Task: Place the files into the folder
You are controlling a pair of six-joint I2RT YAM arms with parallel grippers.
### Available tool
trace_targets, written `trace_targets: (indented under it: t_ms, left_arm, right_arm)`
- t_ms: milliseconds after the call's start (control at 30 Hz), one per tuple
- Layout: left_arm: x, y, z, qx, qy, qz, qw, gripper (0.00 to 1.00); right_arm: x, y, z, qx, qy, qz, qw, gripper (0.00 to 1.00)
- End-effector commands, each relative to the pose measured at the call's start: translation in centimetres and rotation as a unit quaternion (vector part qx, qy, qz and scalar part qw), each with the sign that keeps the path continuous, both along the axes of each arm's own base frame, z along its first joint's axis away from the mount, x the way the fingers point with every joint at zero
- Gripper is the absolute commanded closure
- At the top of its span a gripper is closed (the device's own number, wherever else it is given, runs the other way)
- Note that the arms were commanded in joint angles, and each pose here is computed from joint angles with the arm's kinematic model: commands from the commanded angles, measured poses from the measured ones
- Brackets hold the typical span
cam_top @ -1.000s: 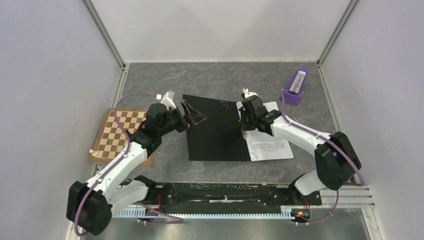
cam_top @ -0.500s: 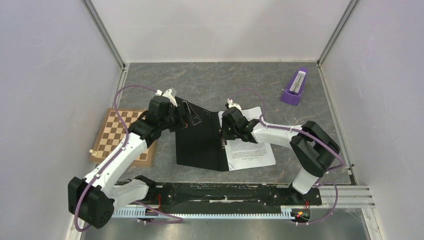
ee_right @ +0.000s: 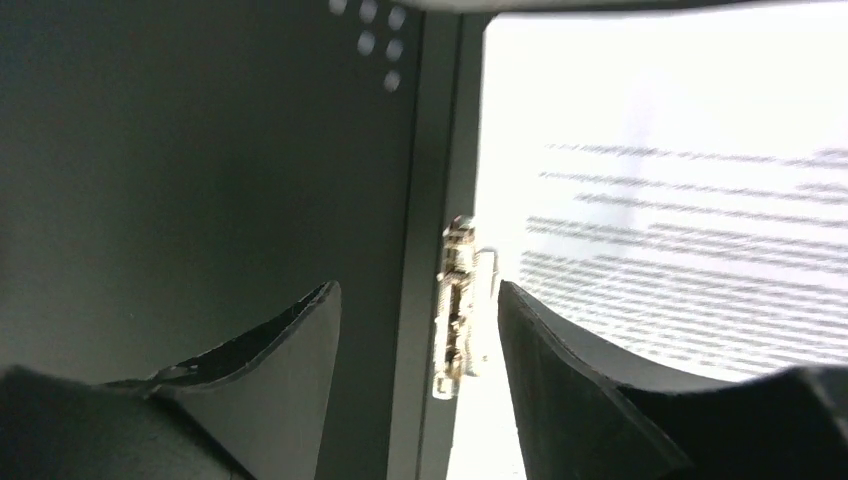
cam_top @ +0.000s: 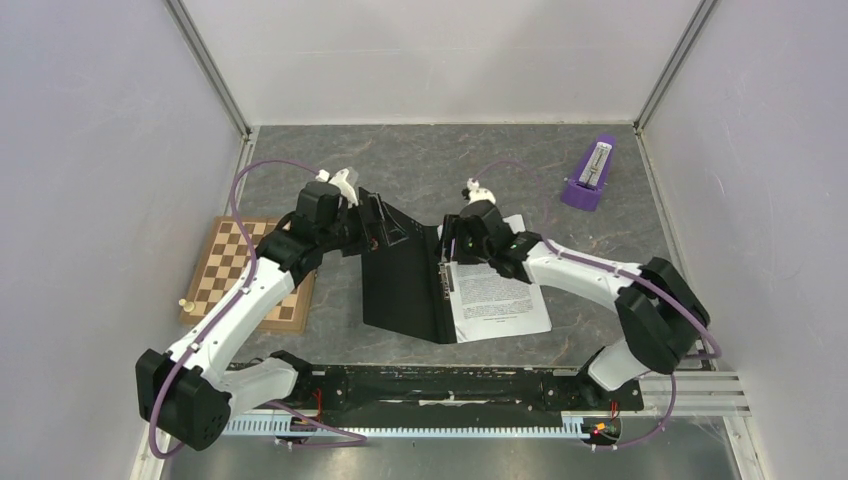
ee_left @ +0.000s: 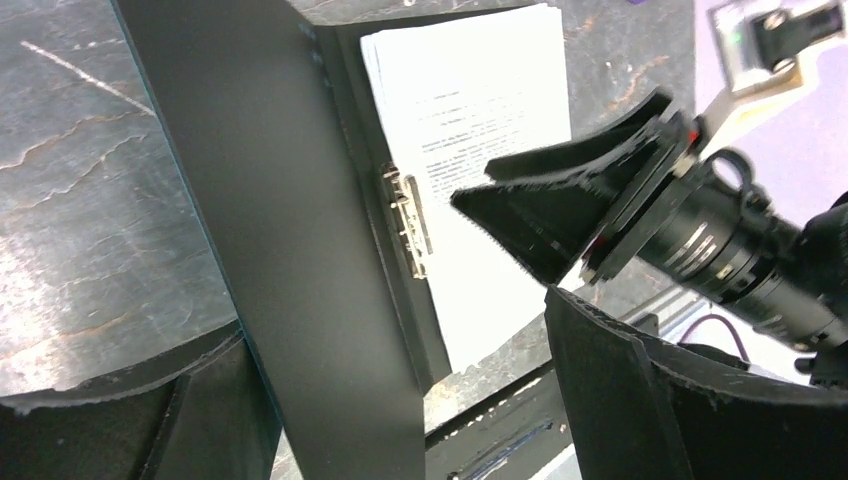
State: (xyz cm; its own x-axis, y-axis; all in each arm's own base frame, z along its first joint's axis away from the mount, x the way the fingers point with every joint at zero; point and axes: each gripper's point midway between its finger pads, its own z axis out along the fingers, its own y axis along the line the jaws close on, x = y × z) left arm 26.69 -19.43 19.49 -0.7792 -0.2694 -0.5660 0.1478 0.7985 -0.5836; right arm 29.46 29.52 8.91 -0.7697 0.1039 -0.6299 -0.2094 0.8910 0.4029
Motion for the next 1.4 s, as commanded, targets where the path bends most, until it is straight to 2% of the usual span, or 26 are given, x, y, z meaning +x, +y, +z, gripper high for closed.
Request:
trace_targets:
  t_ms: [0,267,567,767,900,1033,1367]
  left_arm:
    - [0.6,-2.5,4.6,-0.066,-0.048,-0.042,0.996,0.05]
    - [0.3,-6.4,7.5,-0.124,-0.069,-0.085,0.986,0.05]
    - [0.1,-14.1,6.3,-0.153,-0.061,-0.141,0.976,0.05]
    - [0.2,-19.4,6.7,-0.218,-0.085,-0.184,0.955,0.05]
    - [0.5,-21.9,5.3,-0.225,-0.086,-0.201,0.950,0.05]
    - [0.8,-23.6,4.0,-0.228,-0.078,-0.220,0.945,0.05]
    - [1.2,-23.4,-1.8,-0.175,-0.025,-0.207,0.962,0.05]
  right_arm:
    - [2.0,-4.3,3.1,-0.013,-0.046,-0.035,0.998,0.37]
    - [3.2,-10.7,7.2,-0.052,-0.100,-0.086,0.990,0.29]
    - [2.9,-15.1,11.7,-0.089,-0.147,-0.131,0.976,0.24]
    - [2.1,-19.2,14.4,-0.118,-0.179,-0.183,0.960,0.19]
    - [1.4,-21.1,15.7,-0.131,-0.191,-0.207,0.951,0.17]
    - [1.0,-22.0,15.5,-0.144,-0.190,-0.214,0.947,0.15]
    - [0.5,-21.5,10.5,-0.161,-0.147,-0.187,0.958,0.13]
